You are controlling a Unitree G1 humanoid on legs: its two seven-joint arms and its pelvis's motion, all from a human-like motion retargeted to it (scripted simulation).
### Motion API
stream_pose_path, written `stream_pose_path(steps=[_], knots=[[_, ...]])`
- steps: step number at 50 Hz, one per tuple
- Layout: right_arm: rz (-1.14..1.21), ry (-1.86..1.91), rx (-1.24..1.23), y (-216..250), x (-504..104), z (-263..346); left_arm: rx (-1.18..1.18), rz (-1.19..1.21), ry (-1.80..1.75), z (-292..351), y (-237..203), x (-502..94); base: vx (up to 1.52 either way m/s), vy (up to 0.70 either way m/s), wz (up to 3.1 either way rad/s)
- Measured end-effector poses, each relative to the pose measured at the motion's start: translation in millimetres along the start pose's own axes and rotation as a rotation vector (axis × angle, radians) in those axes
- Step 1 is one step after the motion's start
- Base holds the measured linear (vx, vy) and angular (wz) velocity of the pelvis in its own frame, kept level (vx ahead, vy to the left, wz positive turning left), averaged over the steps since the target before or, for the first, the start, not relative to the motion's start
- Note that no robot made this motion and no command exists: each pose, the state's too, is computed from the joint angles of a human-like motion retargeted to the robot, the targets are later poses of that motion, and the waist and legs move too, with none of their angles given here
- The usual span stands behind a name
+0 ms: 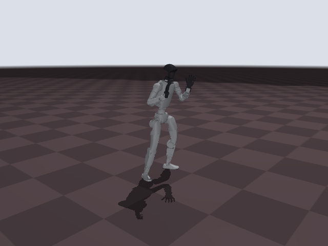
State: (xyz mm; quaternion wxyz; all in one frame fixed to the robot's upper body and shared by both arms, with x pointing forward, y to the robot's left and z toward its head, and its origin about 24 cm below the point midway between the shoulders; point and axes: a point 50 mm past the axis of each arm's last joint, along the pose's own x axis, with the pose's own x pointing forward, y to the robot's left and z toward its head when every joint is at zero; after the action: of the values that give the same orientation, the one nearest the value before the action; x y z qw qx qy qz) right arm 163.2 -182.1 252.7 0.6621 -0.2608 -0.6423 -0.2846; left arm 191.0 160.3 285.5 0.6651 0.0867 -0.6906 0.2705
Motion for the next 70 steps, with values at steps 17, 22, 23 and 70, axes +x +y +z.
stream_pose_path(steps=[17,22,23,70], knots=[[-0.157,-0.385,0.090,22,119,5,0.244,-0.053,-0.321,-18,-52,118,0.09,-0.46,-0.18],[-0.092,-0.262,-0.006,47,206,-29,0.435,-0.205,-0.322,-28,-145,181,0.18,-0.53,1.01],[-0.091,-0.229,-0.078,53,229,-36,0.509,-0.228,-0.307,-31,-154,196,0.07,-0.49,0.58],[-0.003,0.034,0.122,18,7,1,-0.008,-0.079,0.108,-14,-20,-1,0.01,-0.24,-0.06]])
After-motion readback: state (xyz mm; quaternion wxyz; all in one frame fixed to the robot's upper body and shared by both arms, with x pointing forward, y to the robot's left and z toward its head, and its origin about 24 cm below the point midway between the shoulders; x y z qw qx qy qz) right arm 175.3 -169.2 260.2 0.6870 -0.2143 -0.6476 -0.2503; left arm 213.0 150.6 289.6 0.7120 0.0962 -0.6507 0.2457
